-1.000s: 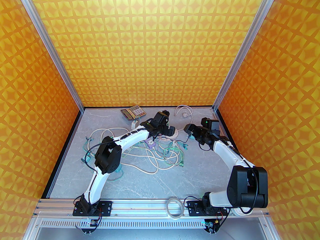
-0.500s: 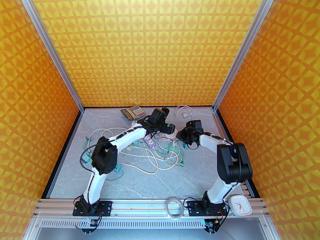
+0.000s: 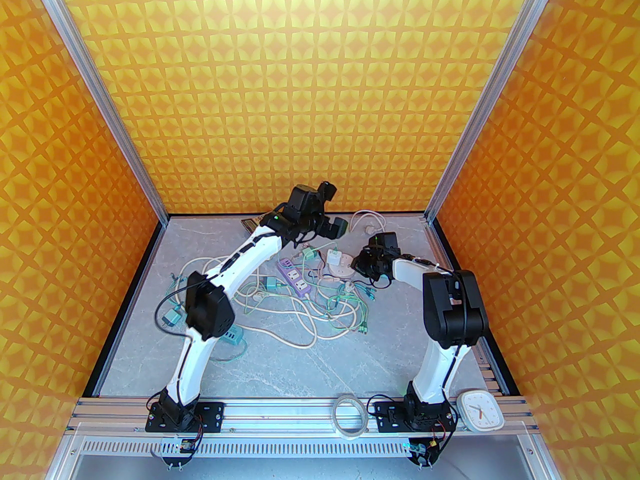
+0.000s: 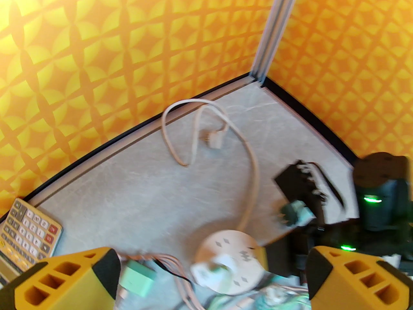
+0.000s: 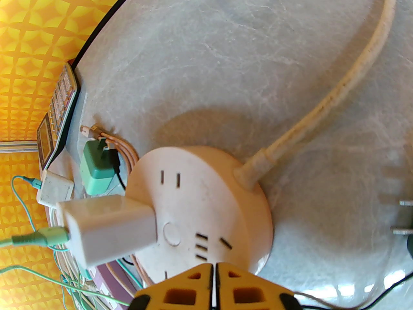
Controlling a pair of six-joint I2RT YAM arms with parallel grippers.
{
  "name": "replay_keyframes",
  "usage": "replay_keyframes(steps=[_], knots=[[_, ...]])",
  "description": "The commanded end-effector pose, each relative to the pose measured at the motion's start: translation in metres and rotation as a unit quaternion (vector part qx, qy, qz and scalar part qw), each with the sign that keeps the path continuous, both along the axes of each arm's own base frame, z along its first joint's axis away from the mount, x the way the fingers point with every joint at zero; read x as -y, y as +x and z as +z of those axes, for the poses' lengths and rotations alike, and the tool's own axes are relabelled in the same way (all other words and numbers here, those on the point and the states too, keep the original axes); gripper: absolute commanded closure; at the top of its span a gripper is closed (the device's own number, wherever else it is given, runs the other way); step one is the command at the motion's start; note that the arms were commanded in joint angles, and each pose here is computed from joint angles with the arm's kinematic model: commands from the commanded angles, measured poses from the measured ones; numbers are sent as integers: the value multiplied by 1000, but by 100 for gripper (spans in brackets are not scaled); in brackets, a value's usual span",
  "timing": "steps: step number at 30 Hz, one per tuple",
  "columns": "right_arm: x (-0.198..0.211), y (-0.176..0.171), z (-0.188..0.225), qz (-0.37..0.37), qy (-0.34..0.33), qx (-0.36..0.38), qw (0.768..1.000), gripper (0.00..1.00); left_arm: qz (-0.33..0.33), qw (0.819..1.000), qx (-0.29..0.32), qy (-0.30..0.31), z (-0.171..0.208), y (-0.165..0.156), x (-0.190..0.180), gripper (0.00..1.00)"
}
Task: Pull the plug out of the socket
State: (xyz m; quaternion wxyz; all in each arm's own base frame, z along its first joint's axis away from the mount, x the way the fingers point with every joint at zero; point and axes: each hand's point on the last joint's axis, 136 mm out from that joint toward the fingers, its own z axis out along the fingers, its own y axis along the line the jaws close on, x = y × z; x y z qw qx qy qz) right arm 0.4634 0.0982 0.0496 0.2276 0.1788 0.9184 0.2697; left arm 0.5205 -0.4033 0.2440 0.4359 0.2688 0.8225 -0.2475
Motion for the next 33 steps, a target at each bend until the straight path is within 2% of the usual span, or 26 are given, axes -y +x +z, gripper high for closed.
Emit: replay_keyframes(steps=[1, 11, 16, 25, 31, 33], knots=[[-2, 4, -5, 11, -9, -10, 1000, 89, -37, 998, -47, 5, -40, 3, 3, 1], [0, 27, -15, 22, -33, -23, 999, 88, -91, 992, -82, -9, -87, -4, 18, 2], [-2, 37, -1, 32, -33, -16, 999, 88, -125, 989, -81, -2, -105, -10, 26, 2], [1, 9, 36, 29, -35, 7, 999, 86, -211, 976, -3, 58, -127, -24, 39, 1], [2, -7, 53, 29, -32, 18, 999, 85, -240, 966, 9, 94, -153, -32, 46, 2], [2, -12, 57, 30, -35, 19, 999, 85, -242, 965, 6, 100, -160, -30, 46, 6]])
